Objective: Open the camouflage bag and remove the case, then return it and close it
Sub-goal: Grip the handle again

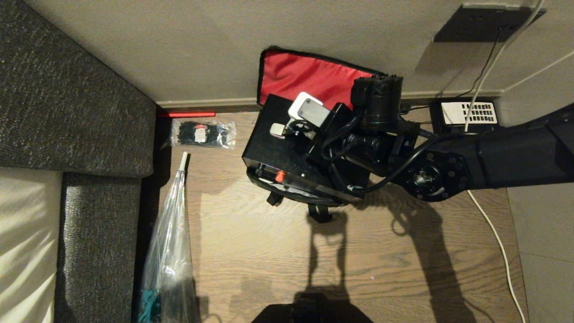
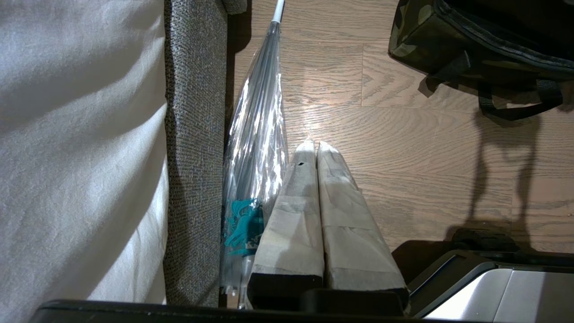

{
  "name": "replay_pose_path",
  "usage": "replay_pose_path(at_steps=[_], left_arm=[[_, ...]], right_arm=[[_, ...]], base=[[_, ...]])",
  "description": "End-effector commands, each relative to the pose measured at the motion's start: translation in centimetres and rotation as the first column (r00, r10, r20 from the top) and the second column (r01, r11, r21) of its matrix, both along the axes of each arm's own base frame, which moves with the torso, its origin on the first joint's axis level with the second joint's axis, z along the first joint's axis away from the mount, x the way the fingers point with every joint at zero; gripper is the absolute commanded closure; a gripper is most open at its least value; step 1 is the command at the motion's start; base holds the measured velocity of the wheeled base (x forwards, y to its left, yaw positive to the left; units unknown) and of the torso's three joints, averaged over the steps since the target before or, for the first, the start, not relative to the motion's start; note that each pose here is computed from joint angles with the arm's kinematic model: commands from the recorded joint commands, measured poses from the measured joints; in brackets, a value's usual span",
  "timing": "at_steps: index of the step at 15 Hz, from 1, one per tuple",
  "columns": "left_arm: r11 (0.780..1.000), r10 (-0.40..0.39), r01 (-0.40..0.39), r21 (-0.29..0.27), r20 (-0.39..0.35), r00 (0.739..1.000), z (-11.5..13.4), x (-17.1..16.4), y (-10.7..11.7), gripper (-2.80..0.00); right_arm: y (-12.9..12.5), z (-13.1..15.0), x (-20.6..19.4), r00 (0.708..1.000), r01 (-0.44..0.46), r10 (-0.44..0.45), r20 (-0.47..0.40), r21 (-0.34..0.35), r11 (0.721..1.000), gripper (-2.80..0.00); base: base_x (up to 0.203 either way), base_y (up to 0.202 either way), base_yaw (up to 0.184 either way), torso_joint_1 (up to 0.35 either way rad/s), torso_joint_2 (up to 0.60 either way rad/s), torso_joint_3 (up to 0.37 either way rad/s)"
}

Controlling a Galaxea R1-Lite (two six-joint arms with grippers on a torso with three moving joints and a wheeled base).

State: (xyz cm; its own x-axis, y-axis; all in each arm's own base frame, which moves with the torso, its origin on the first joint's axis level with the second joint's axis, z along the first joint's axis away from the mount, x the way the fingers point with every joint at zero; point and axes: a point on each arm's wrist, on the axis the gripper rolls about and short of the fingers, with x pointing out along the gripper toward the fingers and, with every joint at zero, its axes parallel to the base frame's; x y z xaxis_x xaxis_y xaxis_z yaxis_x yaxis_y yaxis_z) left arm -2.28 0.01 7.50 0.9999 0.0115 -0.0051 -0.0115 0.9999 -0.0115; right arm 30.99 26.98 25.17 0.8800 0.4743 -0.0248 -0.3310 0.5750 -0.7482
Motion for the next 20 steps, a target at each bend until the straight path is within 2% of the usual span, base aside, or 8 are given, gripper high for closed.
replay_pose_path(at_steps=[1, 8, 11, 17, 20], left_arm=[[1.000, 0.001, -0.001, -0.001, -0.001, 1.000, -0.1, 0.0, 0.0, 0.00], [1.000, 0.001, -0.001, -0.001, -0.001, 1.000, -0.1, 0.0, 0.0, 0.00], [1.000, 0.001, -0.001, -0.001, -0.001, 1.000, -0.1, 0.0, 0.0, 0.00], [1.000, 0.001, -0.001, -0.001, -0.001, 1.000, -0.1, 0.0, 0.0, 0.00], [1.000, 0.001, -0.001, -0.001, -0.001, 1.000, -0.1, 0.0, 0.0, 0.00]], right_arm=[[0.2, -0.7, 0.4, 1.000, 0.003, -0.003, -0.008, -0.012, 1.000, 0.00], [1.3, -2.8, 2.3, 1.000, 0.016, -0.015, -0.022, 0.020, 1.000, 0.00], [1.5, -1.1, 2.6, 1.000, 0.015, -0.016, 0.014, 0.047, 0.999, 0.00], [1.3, 1.2, 2.4, 1.000, 0.014, -0.015, 0.010, 0.041, 0.999, 0.00], [1.5, -0.4, 2.9, 1.000, 0.018, -0.018, -0.012, 0.014, 1.000, 0.00]], base=[[0.000, 0.000, 0.000, 0.000, 0.00, 0.000], [0.000, 0.000, 0.000, 0.000, 0.00, 0.000], [0.000, 0.000, 0.000, 0.000, 0.00, 0.000], [0.000, 0.000, 0.000, 0.000, 0.00, 0.000], [0.000, 0.000, 0.000, 0.000, 0.00, 0.000]])
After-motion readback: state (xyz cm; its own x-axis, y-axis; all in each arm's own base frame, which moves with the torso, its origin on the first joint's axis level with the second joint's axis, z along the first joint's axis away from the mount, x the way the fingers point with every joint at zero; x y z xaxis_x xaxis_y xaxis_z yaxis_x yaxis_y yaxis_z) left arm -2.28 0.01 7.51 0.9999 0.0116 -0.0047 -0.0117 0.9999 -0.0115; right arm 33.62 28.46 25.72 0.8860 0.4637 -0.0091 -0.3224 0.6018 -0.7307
